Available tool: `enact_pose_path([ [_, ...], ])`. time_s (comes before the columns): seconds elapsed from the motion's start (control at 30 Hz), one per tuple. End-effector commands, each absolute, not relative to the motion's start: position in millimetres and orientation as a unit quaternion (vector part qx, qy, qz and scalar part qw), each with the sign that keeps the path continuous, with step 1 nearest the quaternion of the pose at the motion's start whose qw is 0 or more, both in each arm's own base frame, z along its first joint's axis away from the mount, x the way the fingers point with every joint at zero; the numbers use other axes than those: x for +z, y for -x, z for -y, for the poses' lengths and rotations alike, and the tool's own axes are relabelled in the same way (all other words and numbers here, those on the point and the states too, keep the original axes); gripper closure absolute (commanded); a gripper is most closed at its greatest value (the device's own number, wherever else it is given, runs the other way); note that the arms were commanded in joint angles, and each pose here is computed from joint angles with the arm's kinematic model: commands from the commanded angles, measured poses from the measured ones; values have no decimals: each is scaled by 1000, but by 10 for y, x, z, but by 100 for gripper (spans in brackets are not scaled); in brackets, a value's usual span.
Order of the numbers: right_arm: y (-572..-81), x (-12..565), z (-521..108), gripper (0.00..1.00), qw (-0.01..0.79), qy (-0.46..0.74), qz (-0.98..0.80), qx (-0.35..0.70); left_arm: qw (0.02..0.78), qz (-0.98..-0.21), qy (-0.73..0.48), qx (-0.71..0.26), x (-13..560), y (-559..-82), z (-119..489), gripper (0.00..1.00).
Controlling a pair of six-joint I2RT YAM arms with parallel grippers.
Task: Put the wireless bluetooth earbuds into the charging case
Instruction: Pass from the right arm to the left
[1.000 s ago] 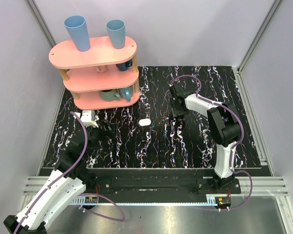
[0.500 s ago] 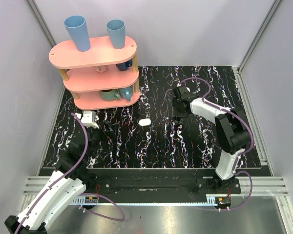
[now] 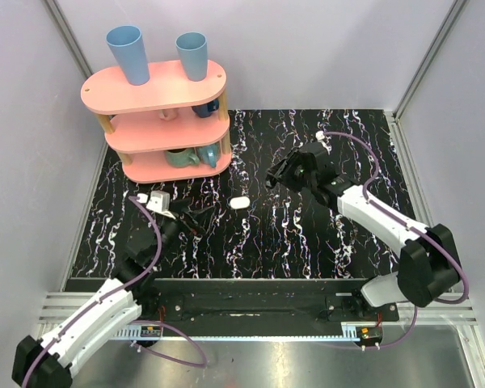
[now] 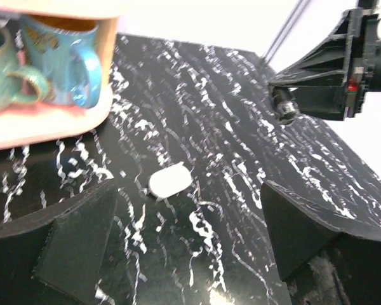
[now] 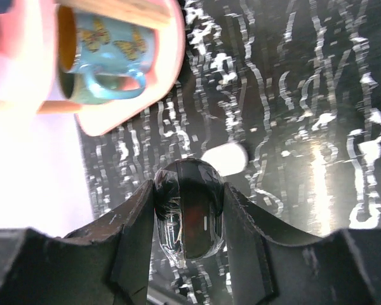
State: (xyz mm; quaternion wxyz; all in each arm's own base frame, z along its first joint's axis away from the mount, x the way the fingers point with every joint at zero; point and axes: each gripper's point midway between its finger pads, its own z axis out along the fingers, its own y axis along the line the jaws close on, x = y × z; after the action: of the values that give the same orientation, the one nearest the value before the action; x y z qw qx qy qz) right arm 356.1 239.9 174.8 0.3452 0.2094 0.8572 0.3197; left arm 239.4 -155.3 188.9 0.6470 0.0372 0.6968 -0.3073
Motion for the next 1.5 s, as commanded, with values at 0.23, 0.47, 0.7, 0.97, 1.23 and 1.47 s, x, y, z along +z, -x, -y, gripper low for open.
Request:
enact_pose_path([
  [0.23,-3364,2564,-2775,86,339,-285,-753,486,756,-550,-60,-351,2610,-2329,2023,1],
  [0.47,-3242,2728,-2882,86,329,-286,-734,520,781,-512,-56,-353,2800,-2339,2302,1],
  [0.7,-3132,2829,-2972,85,318,-274,-729,541,797,-478,-50,-366,2957,-2386,2536,1],
  [0.97,-3055,2854,-2958,85,316,-269,-726,549,801,-455,-31,-387,3183,-2463,2682,3],
  [1.23,-3035,2832,-2964,85,312,-268,-724,553,799,-439,-19,-411,3351,-2477,2757,5],
  [1.47,-3025,2851,-2995,85,307,-262,-721,563,785,-444,12,-431,3369,-2550,2818,11],
])
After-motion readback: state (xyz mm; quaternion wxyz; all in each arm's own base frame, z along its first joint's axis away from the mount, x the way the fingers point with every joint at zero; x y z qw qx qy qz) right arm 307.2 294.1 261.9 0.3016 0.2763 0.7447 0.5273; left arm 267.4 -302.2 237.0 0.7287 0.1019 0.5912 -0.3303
